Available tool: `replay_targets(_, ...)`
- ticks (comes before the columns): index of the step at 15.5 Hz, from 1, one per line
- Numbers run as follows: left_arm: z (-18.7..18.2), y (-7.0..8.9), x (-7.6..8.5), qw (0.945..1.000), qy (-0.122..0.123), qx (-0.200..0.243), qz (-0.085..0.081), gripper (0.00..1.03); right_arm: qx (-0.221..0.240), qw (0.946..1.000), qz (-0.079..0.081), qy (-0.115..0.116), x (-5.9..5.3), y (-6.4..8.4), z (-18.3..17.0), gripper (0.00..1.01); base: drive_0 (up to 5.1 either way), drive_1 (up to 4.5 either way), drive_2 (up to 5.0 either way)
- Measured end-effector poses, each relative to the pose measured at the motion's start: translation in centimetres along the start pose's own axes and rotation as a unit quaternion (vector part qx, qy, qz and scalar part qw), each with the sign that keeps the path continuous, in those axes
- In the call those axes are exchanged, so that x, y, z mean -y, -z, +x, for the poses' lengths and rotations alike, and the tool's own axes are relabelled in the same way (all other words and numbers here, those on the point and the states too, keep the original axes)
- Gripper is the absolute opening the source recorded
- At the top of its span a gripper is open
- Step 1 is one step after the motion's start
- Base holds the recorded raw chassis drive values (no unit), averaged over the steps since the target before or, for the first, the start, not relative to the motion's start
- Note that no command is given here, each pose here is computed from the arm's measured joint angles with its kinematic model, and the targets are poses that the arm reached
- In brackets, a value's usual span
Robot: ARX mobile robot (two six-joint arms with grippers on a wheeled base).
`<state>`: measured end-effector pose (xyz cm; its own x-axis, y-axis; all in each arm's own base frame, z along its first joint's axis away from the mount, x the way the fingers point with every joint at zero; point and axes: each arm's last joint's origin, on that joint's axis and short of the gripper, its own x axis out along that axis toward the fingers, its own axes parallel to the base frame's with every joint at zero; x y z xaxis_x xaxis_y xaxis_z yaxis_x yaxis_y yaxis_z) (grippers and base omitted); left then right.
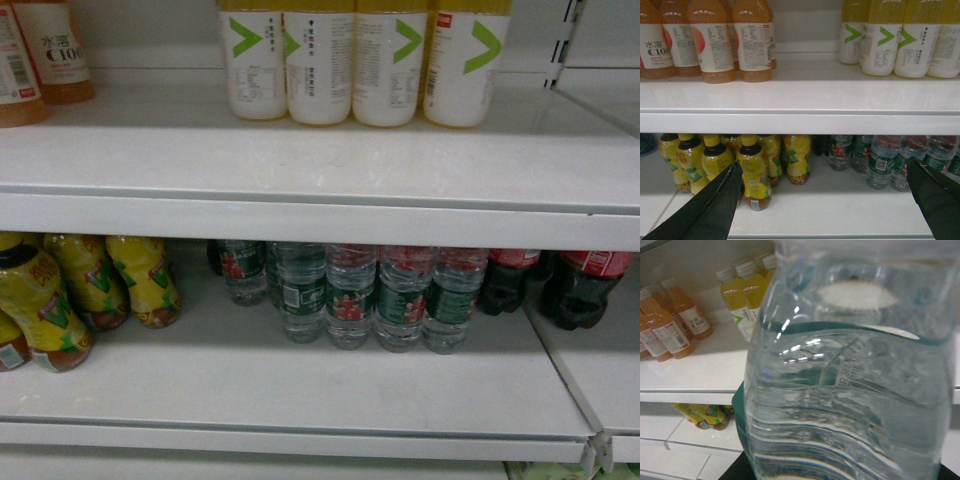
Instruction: Move water from second to third shelf
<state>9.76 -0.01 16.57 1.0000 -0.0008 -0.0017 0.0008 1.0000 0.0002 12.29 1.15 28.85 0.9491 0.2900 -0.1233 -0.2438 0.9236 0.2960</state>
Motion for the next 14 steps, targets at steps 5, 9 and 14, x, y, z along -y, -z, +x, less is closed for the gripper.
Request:
replay_targets(5,0.0,-0.02,0.0,1.0,0.0,0.001,0.0,0.98,-0.001,1.0,0.0,0.0,0.0,0.01,0.0,0.41,-4.1,2.22,2.2)
replay_targets(9,0.0,0.01,0.0,1.0,0.0,0.0,0.0,0.98,-0.001,1.0,0.0,-0.001,0.0,0.02,0.0,0.41,-4.3,2.07,2.1)
replay_targets(14,0.0,0.0,0.0,1.0,0.0,0.0,0.0,0.98,-0.002,1.0,0.0,-0.002,-0.01,0.03,0.0,0.41,-4.3,2.03,2.0)
